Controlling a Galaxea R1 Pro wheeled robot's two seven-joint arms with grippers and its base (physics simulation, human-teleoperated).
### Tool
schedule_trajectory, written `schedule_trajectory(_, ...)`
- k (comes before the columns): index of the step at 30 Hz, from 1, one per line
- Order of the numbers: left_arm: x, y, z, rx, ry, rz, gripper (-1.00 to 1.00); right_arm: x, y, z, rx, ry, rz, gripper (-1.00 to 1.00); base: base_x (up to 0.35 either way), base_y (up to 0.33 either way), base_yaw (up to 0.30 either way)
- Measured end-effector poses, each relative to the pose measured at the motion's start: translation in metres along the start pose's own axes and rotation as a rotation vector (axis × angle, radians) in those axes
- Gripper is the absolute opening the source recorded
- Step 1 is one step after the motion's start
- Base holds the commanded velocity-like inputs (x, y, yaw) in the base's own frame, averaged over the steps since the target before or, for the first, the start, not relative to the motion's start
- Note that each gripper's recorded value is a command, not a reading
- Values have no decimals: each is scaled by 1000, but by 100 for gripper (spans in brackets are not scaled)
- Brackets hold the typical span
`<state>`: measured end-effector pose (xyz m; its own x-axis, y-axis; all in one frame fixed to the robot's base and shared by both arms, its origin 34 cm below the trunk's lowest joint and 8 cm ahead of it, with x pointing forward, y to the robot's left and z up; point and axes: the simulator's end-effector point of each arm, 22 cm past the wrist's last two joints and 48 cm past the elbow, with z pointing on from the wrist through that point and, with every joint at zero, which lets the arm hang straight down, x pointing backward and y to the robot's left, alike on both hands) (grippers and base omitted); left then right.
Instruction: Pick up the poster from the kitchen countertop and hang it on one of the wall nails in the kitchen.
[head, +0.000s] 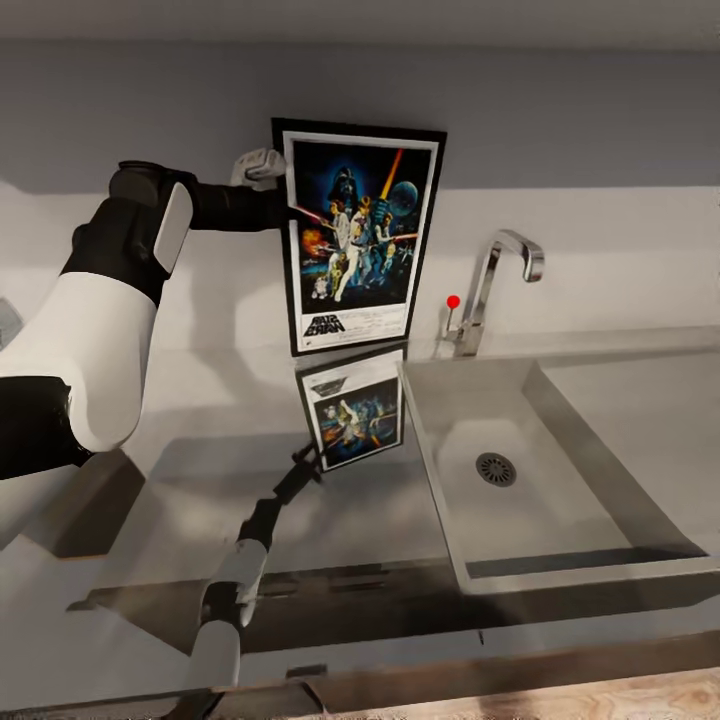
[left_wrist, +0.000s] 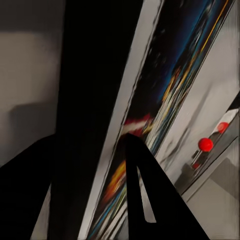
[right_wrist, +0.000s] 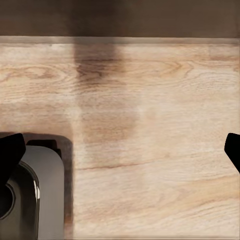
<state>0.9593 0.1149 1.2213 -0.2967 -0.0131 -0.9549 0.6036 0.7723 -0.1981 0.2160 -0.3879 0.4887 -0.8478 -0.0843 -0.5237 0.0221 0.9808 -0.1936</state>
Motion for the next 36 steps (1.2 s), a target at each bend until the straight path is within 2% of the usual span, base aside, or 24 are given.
schedule_trajectory(17, -1, -1, 0, 5, -1, 6, -100, 0, 0, 0, 0, 0, 0, 100, -107, 0, 0)
schedule_trajectory(23, -1, -1, 0, 5, -1, 6, -100, 0, 0, 0, 0, 0, 0, 100, -252, 0, 0)
schedule_trajectory(29, -20, -9, -9, 8, -43, 38, -100, 0, 0, 0, 0, -2, 0, 100, -84, 0, 0)
schedule_trajectory(36, -22, -9, -10, 6, -49, 42, -100, 0, -1, 0, 1, -2, 0, 100, -10, 0, 0)
